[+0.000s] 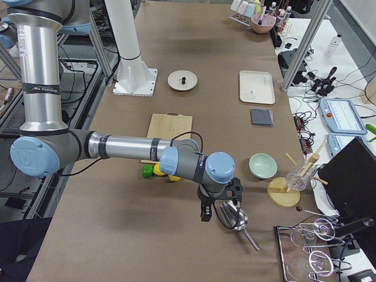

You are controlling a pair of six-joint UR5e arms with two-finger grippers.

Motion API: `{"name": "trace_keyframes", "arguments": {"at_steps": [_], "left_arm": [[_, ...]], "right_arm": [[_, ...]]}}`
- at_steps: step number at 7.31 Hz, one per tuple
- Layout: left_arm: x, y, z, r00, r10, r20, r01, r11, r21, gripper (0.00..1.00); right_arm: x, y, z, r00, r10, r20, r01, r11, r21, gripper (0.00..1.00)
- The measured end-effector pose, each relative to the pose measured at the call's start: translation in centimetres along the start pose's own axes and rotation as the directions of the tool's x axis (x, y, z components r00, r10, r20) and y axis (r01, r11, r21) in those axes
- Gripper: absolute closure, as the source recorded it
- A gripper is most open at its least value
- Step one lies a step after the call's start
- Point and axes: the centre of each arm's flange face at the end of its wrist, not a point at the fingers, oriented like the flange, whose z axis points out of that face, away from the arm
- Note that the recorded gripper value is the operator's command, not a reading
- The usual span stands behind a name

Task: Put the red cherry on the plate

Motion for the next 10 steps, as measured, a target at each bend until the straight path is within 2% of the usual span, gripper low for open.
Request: {"name": "trace_keyframes", "arguments": {"at_steps": [10], "left_arm": [[0.3,-0.6,-0.3,1.0,0.011,0.002,-0.011,1.0,0.006,0.02]], "right_arm": [[-1.3,-0.5,-1.5,0.999,-0.034,-0.003,0.034,0.999,0.032,0.0]]}}
